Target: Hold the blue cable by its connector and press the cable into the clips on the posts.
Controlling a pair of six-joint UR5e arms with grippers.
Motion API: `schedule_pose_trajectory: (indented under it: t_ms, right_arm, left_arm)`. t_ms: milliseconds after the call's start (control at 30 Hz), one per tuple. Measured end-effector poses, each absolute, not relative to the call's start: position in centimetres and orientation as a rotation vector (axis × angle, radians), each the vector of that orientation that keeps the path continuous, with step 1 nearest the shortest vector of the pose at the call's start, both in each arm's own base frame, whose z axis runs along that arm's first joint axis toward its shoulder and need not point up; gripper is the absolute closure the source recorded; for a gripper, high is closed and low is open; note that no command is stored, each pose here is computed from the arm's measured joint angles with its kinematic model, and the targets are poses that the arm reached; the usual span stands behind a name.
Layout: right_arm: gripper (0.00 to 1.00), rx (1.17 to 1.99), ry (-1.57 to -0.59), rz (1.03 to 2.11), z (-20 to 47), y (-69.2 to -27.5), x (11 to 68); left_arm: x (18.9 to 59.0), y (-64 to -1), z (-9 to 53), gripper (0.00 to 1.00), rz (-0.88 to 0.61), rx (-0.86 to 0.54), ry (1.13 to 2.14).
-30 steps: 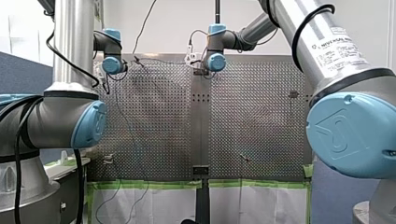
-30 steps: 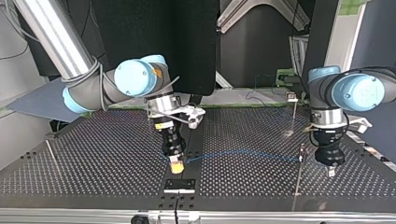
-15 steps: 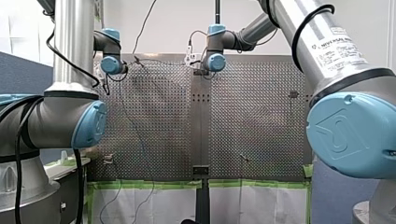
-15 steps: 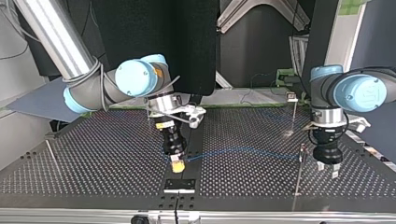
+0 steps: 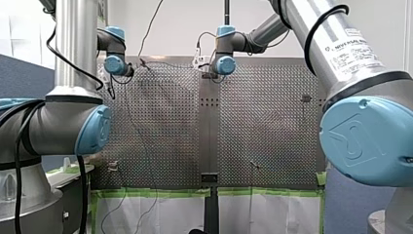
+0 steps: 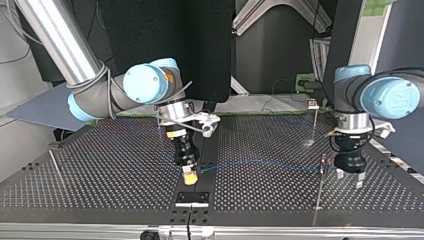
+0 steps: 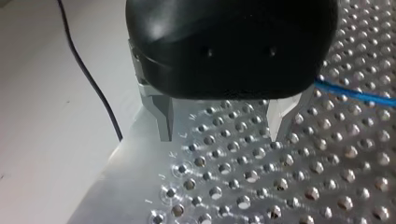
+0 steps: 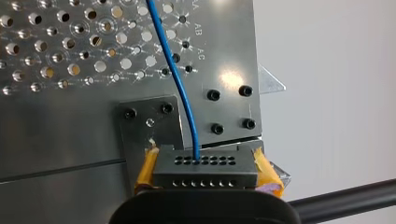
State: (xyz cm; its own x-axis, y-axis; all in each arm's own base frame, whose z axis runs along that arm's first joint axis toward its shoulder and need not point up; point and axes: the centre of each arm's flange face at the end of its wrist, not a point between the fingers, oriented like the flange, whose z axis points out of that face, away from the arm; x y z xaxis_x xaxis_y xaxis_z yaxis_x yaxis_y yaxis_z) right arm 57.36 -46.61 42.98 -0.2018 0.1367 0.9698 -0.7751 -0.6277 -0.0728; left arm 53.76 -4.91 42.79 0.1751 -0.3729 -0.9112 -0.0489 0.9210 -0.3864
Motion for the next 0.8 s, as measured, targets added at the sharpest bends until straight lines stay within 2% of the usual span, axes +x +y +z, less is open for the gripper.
schedule_pose_trajectory:
  t_ms: [300, 800]
  right_arm:
    - [1.0, 1.437, -0.77, 1.889, 43.0, -46.6, 57.3]
    - [1.0, 1.449, -0.768, 1.873, 42.6, -46.5, 57.4]
  left_arm:
    - [51.9, -5.8, 44.0, 0.0, -0.249, -0.394, 1.41]
    - [49.1, -7.0, 43.1, 0.0, -0.24, -0.443, 1.523]
